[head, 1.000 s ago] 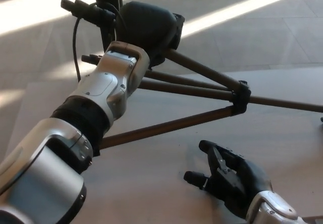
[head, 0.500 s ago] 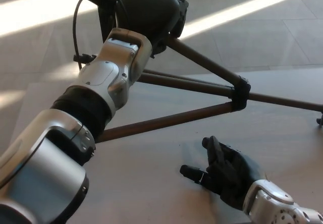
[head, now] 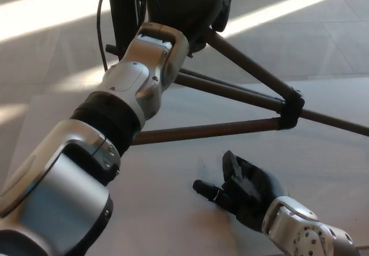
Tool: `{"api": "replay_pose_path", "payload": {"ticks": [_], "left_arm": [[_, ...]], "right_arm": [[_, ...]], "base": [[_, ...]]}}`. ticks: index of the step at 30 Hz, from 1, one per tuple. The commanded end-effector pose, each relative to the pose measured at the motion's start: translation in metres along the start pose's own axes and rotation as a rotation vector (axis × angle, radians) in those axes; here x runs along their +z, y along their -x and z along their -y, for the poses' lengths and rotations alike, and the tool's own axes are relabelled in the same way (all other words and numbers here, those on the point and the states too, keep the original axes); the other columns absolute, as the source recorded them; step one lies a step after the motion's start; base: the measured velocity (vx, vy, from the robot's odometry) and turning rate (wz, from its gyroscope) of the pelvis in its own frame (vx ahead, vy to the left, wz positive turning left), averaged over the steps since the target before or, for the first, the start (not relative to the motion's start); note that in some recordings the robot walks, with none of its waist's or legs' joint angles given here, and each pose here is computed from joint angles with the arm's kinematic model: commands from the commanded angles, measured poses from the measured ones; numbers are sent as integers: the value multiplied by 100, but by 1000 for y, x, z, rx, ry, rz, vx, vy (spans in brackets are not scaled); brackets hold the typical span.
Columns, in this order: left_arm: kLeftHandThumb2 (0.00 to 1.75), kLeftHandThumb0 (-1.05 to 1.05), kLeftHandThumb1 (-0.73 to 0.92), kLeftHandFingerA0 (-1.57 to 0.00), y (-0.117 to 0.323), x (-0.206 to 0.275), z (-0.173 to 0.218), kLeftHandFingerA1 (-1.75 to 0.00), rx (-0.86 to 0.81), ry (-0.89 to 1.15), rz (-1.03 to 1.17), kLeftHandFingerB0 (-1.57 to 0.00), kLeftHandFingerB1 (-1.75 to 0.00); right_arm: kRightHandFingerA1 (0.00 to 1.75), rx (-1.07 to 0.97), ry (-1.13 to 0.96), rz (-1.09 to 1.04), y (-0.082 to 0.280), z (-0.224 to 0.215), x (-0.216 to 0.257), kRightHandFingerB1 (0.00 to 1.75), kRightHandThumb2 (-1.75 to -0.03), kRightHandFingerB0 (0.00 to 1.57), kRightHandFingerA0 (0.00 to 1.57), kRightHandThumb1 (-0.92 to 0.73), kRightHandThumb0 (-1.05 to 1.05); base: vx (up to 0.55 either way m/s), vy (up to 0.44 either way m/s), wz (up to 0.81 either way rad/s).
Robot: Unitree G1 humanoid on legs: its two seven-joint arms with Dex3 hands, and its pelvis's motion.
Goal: Use both hands of the robot to pick up the tripod lying in the middle of the desk and make it stand upright on the desk
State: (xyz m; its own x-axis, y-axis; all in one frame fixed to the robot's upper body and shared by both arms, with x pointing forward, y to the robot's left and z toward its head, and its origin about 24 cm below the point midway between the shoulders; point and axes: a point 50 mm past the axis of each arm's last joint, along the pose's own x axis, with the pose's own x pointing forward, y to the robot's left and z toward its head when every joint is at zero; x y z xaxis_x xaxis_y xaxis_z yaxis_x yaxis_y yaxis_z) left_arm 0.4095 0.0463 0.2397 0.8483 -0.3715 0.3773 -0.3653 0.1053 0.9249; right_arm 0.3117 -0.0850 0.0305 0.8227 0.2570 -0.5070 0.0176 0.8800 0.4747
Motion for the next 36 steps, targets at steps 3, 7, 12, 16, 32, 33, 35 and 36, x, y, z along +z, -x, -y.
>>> {"api": "replay_pose_path", "payload": {"ticks": [3,7,12,16,32,33,35,36], "left_arm": [[55,-38,44,-89,3,1,0,-172,59,49,-32,-83,-121],[59,-24,48,-95,11,2,15,-153,-9,97,-70,-89,-68],[57,-31,56,-95,22,1,31,-119,-44,117,-71,-76,-60],[64,-31,68,-86,29,-4,41,-146,-66,58,-85,-78,-111],[63,-24,58,-83,25,0,36,-148,-66,67,-100,-76,-99],[62,-23,59,-83,24,0,35,-159,-70,64,-104,-75,-109],[63,-22,60,-84,24,1,34,-161,-64,69,-103,-72,-115],[63,-21,57,-86,24,1,33,-158,-57,74,-100,-76,-109]], "right_arm": [[8,-79,0,-69,-5,2,-15,14,-107,5,3,-69,-104],[0,-41,-11,6,-4,-4,0,0,-71,0,0,-81,-95],[0,2,-37,91,-4,-6,18,5,-94,0,0,-62,-98],[0,32,-30,159,-3,-11,38,0,-64,0,0,-76,-93],[6,-39,-72,262,-10,-5,94,2,-91,0,0,-65,-104],[7,-43,-78,255,-11,-4,93,3,-91,0,0,-64,-100],[14,-54,-86,247,-13,-3,93,9,-89,0,0,-57,-88],[28,-57,-72,244,-14,-3,92,8,-84,0,0,-49,-81]], "base": [[0,0,0],[0,0,0],[0,0,0],[0,0,0],[0,0,0],[0,0,0],[0,0,0],[0,0,0]]}}
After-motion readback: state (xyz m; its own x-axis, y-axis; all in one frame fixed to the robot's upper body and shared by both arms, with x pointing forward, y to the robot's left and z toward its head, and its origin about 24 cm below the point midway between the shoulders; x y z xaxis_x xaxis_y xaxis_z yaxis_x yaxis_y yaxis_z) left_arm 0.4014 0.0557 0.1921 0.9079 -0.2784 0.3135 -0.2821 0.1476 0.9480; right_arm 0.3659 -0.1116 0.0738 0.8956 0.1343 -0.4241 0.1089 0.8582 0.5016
